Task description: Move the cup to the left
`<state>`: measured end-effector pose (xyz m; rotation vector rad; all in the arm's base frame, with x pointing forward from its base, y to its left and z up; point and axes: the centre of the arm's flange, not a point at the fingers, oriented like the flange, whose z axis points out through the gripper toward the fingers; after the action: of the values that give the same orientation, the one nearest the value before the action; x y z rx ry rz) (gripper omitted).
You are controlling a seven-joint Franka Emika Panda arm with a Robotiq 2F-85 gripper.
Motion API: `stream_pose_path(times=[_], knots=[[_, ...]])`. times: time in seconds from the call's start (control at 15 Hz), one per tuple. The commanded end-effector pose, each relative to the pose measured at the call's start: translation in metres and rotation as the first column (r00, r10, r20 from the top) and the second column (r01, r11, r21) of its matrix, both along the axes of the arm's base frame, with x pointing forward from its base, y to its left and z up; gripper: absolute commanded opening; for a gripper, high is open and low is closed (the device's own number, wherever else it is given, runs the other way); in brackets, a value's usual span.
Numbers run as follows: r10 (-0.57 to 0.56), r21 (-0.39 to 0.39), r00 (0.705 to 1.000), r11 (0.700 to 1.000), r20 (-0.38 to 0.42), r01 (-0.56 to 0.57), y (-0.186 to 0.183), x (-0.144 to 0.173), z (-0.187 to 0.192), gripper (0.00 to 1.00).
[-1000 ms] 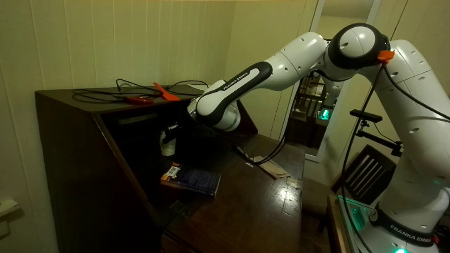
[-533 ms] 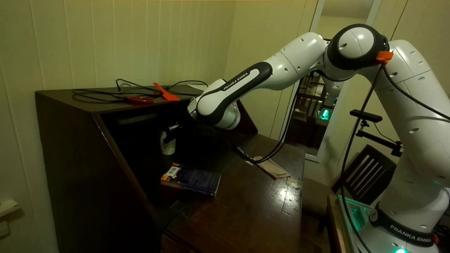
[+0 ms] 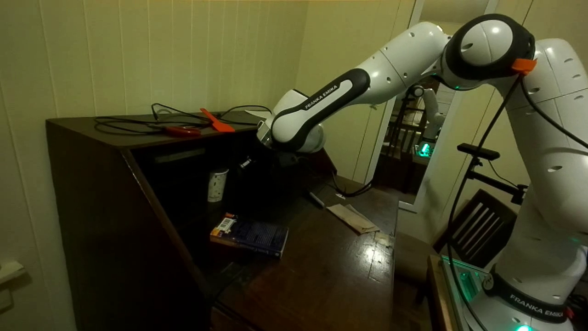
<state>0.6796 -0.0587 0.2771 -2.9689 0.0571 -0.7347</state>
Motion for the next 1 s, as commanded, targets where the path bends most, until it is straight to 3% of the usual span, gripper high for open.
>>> stream_pose_path(times=[0.0, 0.27, 0.33, 0.53, 0.93], knots=[[0.02, -0.075, 0.996, 0.997, -0.09, -0.027, 0.001, -0.024, 0.017, 0.0], [0.033, -0.121, 0.988, 0.991, -0.151, -0.052, -0.004, -0.038, 0.032, 0.0], [0.031, -0.132, 0.988, 0.99, -0.151, -0.051, -0.005, -0.041, 0.035, 0.26], [0.027, -0.145, 0.984, 0.988, -0.176, -0.053, -0.009, -0.052, 0.046, 0.4], [0.001, -0.144, 0.978, 0.989, -0.21, -0.032, -0.023, -0.077, 0.062, 0.82]])
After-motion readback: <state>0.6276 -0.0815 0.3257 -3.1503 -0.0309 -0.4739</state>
